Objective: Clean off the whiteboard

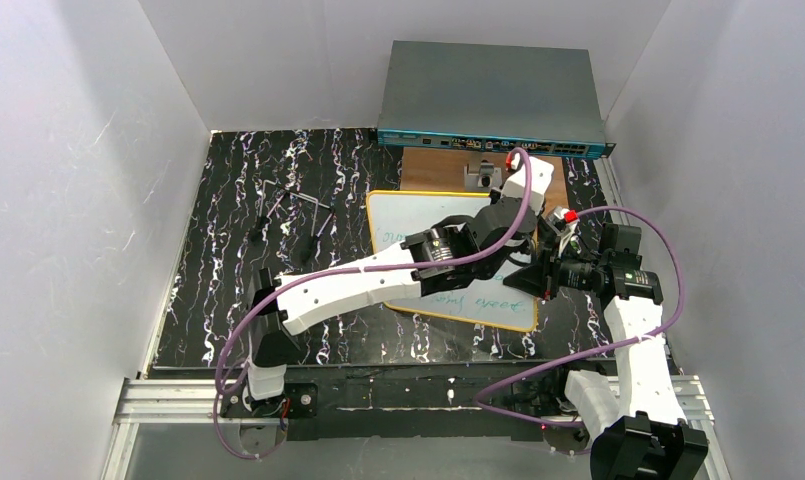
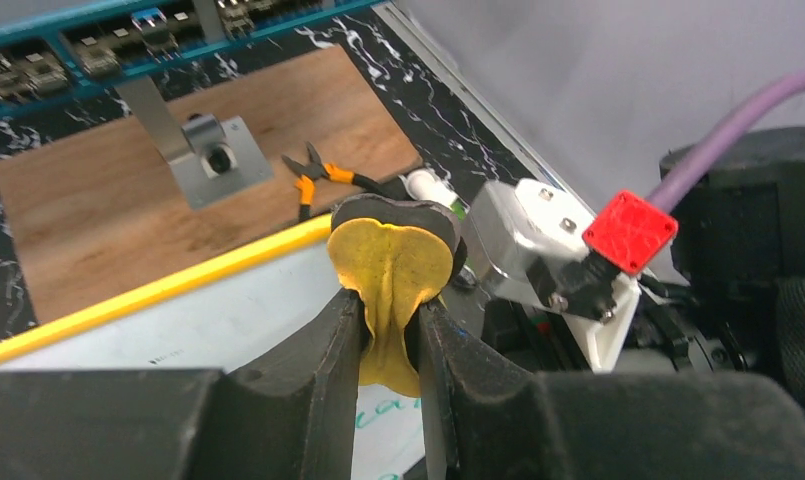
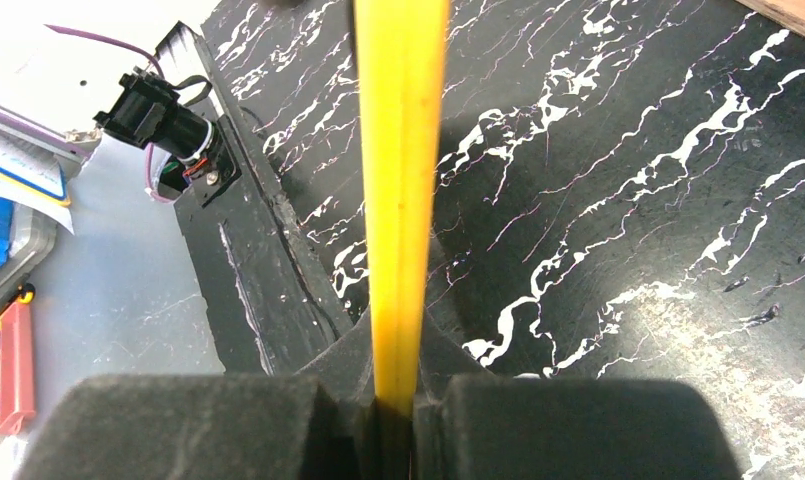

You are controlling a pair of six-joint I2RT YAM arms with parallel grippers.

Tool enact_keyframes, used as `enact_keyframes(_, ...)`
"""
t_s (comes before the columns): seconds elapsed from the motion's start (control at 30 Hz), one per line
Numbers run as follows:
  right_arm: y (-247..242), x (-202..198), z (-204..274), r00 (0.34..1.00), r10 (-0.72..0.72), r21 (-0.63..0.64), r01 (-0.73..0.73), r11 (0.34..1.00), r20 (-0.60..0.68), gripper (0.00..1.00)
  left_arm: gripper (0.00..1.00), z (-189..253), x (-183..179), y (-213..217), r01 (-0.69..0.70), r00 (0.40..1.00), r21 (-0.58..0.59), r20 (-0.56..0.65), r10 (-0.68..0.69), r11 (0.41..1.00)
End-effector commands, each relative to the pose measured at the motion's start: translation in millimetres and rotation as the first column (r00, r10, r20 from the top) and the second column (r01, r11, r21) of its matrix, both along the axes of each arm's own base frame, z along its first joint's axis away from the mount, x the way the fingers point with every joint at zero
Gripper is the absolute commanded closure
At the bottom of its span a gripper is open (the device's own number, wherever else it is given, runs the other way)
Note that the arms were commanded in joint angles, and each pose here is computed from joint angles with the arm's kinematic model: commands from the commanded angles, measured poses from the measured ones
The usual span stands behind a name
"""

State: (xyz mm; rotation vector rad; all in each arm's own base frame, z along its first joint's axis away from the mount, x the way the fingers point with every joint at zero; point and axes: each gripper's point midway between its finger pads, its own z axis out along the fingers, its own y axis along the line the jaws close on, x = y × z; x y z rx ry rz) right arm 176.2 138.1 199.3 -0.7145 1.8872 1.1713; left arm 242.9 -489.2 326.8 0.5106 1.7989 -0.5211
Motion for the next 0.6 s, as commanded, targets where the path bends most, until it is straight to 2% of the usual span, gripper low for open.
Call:
enact_keyframes(0.0,8,-3,24,0.979,0.090,0.023,-0.096,0.995,0.183,0.99,1.00,25,33,20,-0.141,0.985,0.018,0.100,0.138,0.990)
enact_keyframes(0.2,8,-3,23,0.979,0.090,0.021,-0.096,0.995,0.183,0.99,1.00,39,34,10,-0.120,0.987,-0.004,0.111,0.119,0.993)
enact_keyframes(0.57,9,-3,24,0.979,0.092,0.025,-0.099,0.995,0.181,0.99,1.00,6,37,10,-0.140,0.987,0.136,0.096,0.127,0.981)
